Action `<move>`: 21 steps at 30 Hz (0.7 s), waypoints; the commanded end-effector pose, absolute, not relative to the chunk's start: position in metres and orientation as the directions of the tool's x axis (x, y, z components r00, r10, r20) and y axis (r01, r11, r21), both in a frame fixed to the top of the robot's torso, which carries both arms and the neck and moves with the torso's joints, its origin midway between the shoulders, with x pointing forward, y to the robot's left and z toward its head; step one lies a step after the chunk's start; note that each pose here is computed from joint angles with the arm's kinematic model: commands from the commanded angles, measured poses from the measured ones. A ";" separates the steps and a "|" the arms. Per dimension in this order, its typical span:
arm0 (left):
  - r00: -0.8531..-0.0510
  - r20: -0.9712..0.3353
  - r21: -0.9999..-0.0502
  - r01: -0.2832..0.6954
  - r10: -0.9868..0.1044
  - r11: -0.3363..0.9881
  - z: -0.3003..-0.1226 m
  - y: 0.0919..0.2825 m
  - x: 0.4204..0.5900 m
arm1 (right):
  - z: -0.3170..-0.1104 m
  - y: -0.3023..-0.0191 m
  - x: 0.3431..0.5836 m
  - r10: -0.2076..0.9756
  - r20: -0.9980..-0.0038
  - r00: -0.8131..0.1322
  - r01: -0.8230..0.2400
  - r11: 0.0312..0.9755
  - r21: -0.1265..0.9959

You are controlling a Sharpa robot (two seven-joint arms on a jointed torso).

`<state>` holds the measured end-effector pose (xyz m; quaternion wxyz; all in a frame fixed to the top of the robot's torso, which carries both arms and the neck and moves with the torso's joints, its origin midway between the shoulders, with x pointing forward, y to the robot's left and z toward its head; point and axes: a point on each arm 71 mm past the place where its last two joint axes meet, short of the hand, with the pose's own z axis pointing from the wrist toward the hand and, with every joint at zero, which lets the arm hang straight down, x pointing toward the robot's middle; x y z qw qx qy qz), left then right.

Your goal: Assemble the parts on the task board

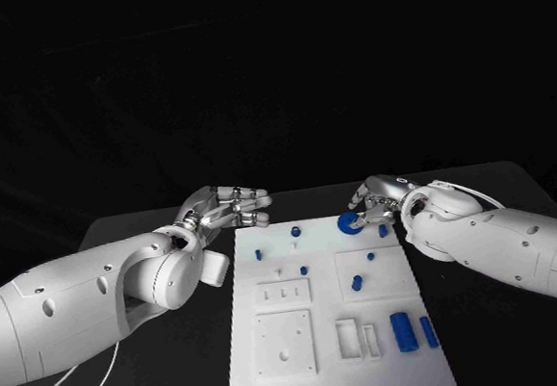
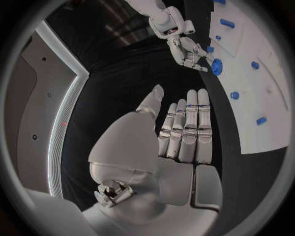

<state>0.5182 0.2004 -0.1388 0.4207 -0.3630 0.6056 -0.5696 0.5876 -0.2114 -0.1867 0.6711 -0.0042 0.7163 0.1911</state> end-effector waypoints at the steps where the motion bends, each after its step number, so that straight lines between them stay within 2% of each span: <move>1: -0.405 -0.092 -0.996 0.052 -0.910 0.077 -0.137 0.196 0.516 | -0.190 -0.209 0.588 0.222 -0.968 -0.120 -0.268 0.931 0.246; 21: -0.400 -0.091 -0.996 0.050 -0.912 0.077 -0.136 0.200 0.515 | -0.197 -0.208 0.593 0.204 -0.968 -0.145 -0.237 0.943 0.234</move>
